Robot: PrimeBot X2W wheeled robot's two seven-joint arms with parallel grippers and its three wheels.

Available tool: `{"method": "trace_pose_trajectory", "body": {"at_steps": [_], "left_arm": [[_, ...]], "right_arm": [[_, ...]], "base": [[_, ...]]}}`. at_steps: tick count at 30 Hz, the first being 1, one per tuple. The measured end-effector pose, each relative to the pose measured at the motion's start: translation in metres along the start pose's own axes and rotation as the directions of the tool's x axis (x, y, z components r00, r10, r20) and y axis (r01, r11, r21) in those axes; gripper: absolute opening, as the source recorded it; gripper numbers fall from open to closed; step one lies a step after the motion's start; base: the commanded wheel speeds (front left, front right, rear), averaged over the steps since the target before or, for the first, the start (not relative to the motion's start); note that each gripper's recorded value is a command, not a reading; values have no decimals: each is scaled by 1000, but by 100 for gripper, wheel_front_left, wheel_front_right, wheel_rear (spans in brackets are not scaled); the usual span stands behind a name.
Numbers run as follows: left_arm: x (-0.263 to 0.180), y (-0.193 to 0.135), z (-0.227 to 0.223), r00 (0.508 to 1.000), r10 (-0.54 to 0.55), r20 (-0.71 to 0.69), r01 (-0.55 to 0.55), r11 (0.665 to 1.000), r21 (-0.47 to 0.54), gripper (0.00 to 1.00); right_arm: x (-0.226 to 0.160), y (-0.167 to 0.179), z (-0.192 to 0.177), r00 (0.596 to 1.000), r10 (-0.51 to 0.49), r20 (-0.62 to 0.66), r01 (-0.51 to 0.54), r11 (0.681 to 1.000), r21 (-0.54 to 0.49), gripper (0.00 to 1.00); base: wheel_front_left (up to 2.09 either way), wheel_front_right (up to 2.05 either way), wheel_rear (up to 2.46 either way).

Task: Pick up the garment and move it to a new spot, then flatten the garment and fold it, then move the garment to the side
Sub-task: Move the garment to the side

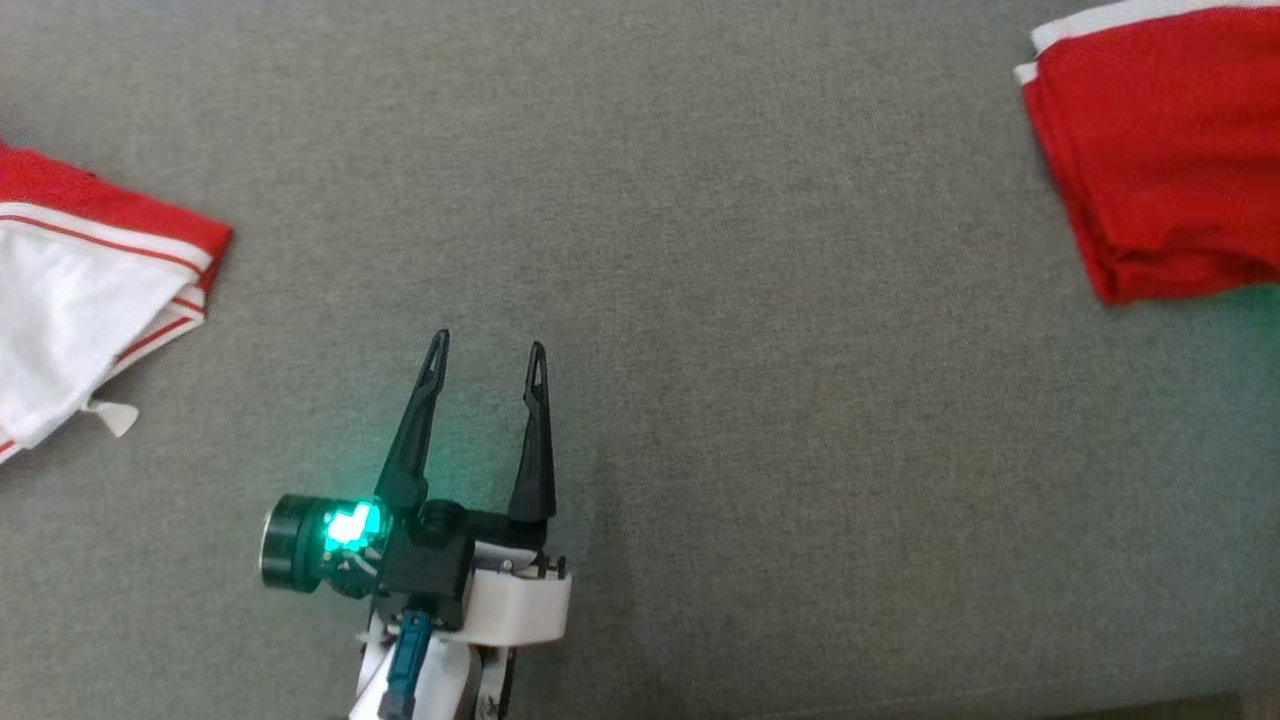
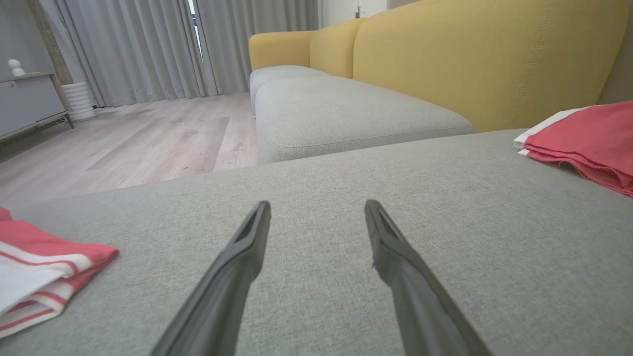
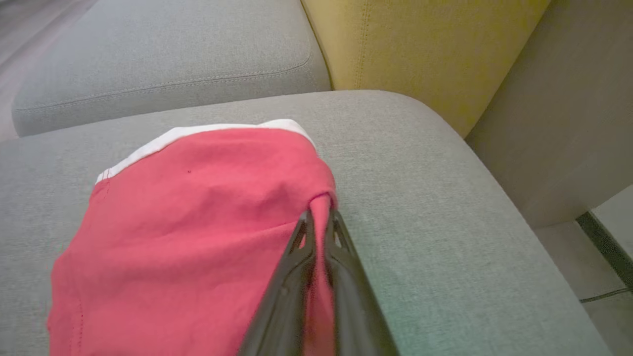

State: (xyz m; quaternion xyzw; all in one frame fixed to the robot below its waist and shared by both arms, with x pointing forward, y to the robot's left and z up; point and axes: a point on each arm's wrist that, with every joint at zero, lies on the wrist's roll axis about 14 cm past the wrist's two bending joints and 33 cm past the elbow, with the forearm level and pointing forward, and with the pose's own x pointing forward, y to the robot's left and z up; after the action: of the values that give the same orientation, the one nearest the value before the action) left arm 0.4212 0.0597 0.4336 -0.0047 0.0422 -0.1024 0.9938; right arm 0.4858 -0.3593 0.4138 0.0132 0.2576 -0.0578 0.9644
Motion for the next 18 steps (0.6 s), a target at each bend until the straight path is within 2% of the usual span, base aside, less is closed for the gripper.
{"method": "trace_pose_trajectory", "body": {"at_steps": [4, 10, 11, 12, 13, 18], "left_arm": [[4, -5, -7, 1000, -22, -16, 22, 1000, -9, 100], [5, -8, -11, 999, -36, -27, 36, 999, -9, 100], [6, -8, -11, 999, -37, -25, 37, 999, -7, 100], [7, -7, -9, 999, -37, -21, 37, 999, -5, 100], [7, -7, -9, 999, -36, -19, 36, 999, -3, 100], [4, -8, -2, 999, -44, -5, 44, 999, 3, 100]], "right_arm": [[2, -17, 7, 998, -50, 29, 51, 997, -51, 0], [4, -35, 24, 990, -109, 90, 117, 989, -89, 9], [4, -37, 26, 989, -116, 95, 125, 988, -94, 23], [4, -39, 27, 987, -125, 103, 135, 986, -99, 49], [3, -41, 29, 985, -134, 111, 145, 984, -100, 100], [0, -41, 32, 980, -147, 131, 161, 981, -104, 100]], "base": [[0, 0, 0], [0, 0, 0], [0, 0, 0], [0, 0, 0], [0, 0, 0], [0, 0, 0]]}}
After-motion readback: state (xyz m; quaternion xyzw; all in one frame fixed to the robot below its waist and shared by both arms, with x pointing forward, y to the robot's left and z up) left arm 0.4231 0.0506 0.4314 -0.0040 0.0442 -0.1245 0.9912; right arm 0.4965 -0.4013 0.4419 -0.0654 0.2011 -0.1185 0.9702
